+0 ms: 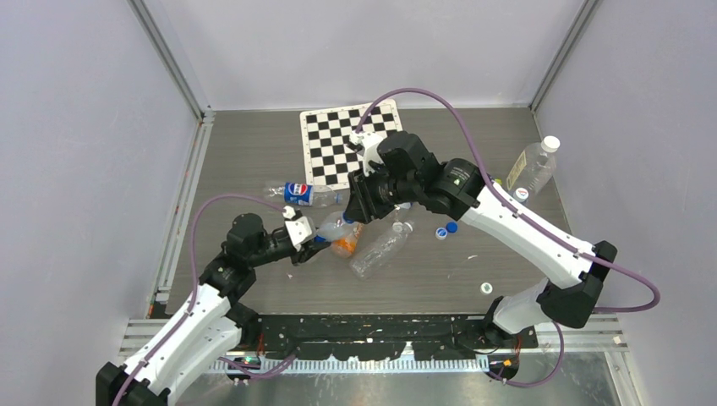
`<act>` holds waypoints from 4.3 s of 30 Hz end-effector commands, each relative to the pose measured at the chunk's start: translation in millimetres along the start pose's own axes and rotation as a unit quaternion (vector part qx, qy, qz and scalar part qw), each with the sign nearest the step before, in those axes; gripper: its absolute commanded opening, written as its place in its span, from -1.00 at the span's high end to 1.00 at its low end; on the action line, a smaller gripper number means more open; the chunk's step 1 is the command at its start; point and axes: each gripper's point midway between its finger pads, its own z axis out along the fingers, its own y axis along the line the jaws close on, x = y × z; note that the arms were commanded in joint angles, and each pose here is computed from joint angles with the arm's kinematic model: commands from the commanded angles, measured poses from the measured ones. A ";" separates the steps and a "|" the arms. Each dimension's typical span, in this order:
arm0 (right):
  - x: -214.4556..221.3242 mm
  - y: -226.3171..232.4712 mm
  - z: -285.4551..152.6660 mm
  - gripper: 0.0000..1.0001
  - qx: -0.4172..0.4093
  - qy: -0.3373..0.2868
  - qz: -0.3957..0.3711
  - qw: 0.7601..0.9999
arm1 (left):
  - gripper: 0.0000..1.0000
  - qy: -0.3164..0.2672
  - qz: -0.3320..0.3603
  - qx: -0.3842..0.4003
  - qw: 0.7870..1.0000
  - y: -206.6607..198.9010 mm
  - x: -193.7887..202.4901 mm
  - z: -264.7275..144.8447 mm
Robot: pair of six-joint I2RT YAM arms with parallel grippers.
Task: Screw on the bottle caps
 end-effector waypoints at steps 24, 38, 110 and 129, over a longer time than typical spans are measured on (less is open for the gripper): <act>3.0 2.7 13.7 0.88 0.004 0.009 0.054 0.998 | 0.33 -0.149 0.151 -0.055 0.976 28.8 -106.0 -7.1; -7.5 -2.3 14.3 0.89 0.044 -0.019 0.174 0.984 | 0.33 -0.148 0.195 -0.083 0.966 42.2 -114.0 -1.8; -10.7 -38.9 31.1 0.89 0.097 -0.074 0.550 0.826 | 0.39 -0.098 0.239 -0.180 0.949 69.6 -91.9 13.8; -23.4 -28.1 38.5 0.81 0.067 -0.099 0.623 0.773 | 0.39 -0.086 0.249 -0.185 0.947 68.4 -78.2 17.8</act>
